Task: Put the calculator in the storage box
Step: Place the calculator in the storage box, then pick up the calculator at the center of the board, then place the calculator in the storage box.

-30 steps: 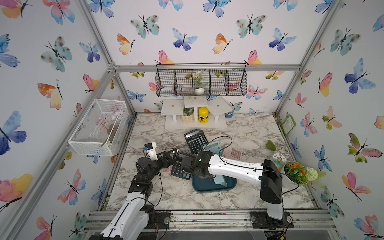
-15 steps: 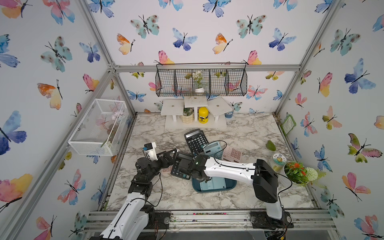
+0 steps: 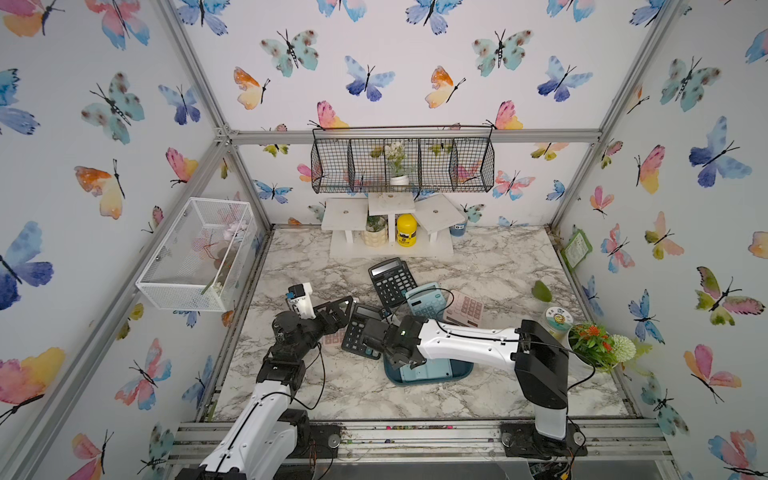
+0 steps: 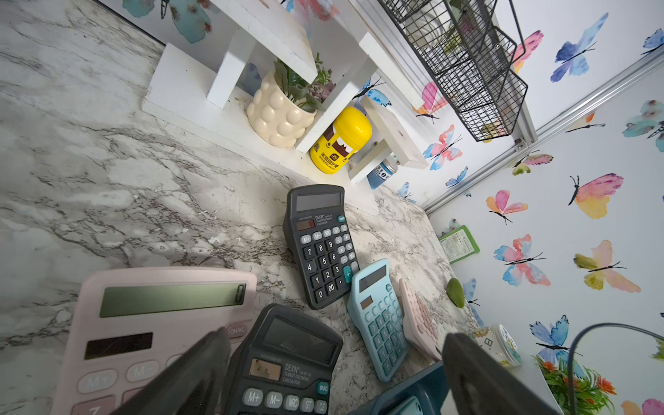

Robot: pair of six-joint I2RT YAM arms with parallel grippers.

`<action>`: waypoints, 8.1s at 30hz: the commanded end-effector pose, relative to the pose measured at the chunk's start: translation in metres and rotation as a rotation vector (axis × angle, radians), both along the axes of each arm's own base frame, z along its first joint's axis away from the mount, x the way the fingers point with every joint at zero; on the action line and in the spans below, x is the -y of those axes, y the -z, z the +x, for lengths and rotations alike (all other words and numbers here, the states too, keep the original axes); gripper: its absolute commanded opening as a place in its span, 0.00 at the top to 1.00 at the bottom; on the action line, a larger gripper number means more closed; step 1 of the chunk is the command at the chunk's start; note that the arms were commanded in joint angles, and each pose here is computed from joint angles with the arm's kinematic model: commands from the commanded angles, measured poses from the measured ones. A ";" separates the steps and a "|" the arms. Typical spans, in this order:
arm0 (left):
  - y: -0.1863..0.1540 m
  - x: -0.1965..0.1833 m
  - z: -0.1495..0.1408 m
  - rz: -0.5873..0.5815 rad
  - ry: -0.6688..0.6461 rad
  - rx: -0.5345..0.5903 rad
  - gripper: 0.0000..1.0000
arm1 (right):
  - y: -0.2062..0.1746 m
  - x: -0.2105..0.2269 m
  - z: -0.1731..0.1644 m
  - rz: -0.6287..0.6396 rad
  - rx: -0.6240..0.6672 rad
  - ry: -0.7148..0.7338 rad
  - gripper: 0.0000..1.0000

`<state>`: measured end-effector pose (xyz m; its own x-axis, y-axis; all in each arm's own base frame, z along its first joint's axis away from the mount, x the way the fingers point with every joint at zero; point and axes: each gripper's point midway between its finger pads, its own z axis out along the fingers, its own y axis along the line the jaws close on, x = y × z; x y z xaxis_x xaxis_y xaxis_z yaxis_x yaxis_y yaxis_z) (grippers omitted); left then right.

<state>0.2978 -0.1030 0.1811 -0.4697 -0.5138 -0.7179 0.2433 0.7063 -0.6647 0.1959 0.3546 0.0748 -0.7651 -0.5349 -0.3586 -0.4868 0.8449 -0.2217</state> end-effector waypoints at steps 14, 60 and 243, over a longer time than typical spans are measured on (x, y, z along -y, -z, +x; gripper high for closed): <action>0.002 -0.007 0.006 0.024 -0.047 -0.001 0.01 | 0.027 0.082 0.010 -0.228 0.020 0.136 0.26; -0.003 -0.021 0.005 0.055 -0.121 -0.011 0.01 | -0.039 -0.077 0.116 0.609 -0.120 -0.594 0.27; -0.068 0.156 -0.084 0.899 0.027 0.504 0.99 | -0.209 0.064 0.048 1.318 -0.679 0.210 0.35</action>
